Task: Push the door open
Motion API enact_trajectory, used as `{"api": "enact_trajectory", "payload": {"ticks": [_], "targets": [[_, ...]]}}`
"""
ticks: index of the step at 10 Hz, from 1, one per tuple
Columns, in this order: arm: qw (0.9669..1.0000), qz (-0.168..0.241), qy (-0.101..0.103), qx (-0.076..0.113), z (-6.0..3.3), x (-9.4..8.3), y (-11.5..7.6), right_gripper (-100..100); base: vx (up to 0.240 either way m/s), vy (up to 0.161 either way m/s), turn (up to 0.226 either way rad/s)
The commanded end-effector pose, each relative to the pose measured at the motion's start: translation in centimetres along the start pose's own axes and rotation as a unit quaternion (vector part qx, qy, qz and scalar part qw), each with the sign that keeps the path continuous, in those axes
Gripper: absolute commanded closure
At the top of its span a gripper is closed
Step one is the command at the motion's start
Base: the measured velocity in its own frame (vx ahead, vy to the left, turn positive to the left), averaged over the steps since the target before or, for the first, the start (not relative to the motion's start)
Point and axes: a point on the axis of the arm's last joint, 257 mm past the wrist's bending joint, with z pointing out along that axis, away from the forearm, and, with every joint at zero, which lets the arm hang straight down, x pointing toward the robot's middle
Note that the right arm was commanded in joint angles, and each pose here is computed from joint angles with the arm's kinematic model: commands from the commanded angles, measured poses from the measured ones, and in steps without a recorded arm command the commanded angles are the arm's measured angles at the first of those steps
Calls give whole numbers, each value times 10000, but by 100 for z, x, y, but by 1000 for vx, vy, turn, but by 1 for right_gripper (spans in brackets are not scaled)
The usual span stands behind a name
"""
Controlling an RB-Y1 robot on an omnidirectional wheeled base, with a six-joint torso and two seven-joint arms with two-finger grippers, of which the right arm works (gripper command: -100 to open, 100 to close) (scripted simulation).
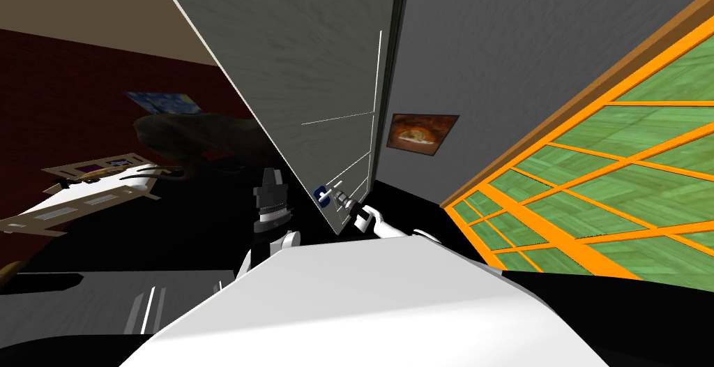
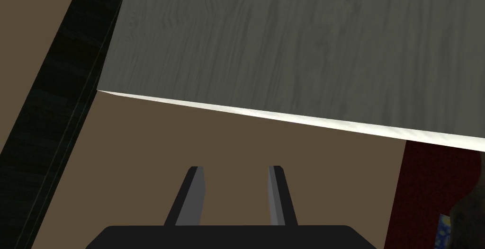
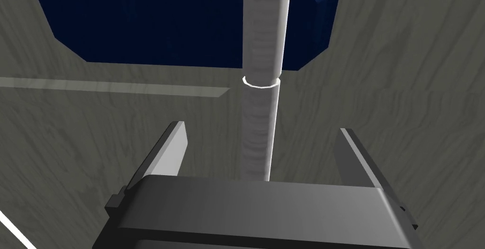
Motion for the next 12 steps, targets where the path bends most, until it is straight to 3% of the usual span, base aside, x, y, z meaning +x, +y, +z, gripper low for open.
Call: {"api": "enact_trajectory", "payload": {"ticks": [1, 3, 4, 9, 10, 12], "targets": [[10000, 7, -22, -26, 17, -2, 15, -100, 173, 148, 29], [10000, 13, -24, -34, 19, 2, 20, -100, 82, 115, 9], [10000, 13, -24, -34, 19, 2, 20, 100, -3, -10, -1], [10000, 13, -24, -34, 19, 2, 20, 100, -9, -14, 1], [9999, -30, -138, 19, -13, -135, -26, 100, 17, 132, -31], [9997, -64, -231, 39, -31, -243, -41, 100, 54, 167, -55]]}}
